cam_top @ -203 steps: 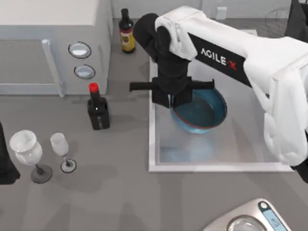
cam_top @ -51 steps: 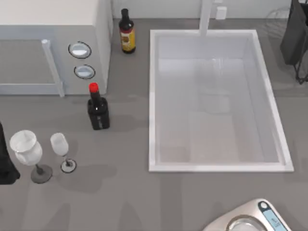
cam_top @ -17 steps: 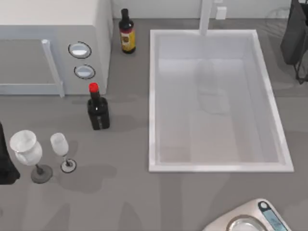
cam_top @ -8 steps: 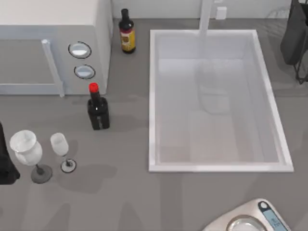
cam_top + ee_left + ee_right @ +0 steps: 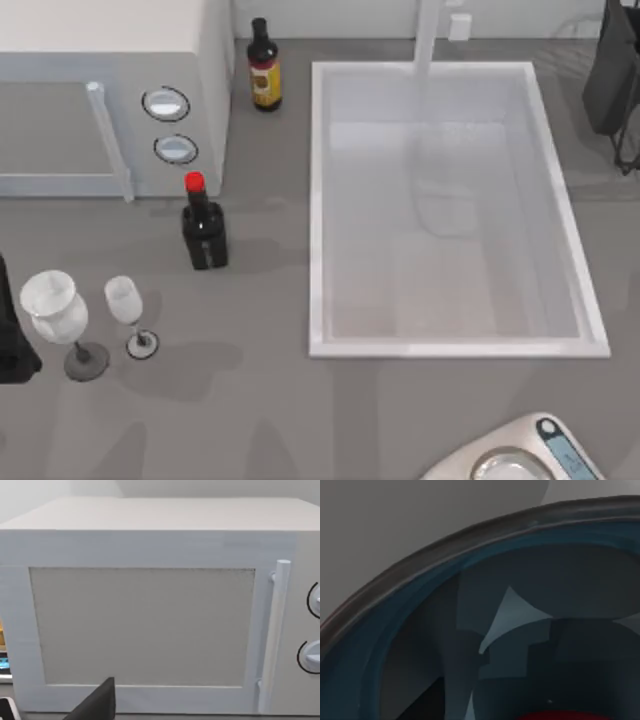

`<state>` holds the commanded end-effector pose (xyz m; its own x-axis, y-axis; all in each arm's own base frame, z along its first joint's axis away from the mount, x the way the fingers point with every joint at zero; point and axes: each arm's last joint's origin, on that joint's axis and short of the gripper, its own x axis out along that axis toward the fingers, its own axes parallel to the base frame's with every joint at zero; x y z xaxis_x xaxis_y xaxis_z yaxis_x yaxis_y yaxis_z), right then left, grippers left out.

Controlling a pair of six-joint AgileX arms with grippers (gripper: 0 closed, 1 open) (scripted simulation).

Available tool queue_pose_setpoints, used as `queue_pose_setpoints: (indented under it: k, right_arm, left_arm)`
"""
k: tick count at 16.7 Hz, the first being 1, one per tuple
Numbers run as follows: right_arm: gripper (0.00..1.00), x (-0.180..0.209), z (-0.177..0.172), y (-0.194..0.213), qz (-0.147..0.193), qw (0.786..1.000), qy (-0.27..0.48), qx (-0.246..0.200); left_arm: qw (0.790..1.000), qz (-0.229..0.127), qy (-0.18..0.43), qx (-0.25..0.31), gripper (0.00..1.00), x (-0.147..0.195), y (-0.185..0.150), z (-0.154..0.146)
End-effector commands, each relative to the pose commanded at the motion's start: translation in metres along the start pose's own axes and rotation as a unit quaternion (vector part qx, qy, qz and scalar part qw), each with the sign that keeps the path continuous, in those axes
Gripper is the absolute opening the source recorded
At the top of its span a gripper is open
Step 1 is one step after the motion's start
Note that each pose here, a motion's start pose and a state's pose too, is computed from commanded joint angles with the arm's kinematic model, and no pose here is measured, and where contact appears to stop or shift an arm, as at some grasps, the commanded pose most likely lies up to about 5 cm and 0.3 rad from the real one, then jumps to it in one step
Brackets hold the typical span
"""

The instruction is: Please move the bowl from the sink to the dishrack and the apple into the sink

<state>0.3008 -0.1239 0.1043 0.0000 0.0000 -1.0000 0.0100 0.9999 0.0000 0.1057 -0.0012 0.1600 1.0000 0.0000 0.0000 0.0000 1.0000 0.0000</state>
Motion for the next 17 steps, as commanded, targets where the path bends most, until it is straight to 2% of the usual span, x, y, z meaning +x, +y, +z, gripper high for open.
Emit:
queue_pose_setpoints:
  k: [9, 17]
  right_arm:
    - [0.02, 0.0000, 0.0000, 0.0000, 0.000, 1.000, 0.000, 0.000]
    - [0.00, 0.0000, 0.0000, 0.0000, 0.000, 1.000, 0.000, 0.000]
  left_arm:
    - [1.000, 0.000, 0.000, 0.000, 1.00, 0.0000, 0.0000, 0.0000]
    - [1.000, 0.000, 0.000, 0.000, 1.00, 0.0000, 0.0000, 0.0000]
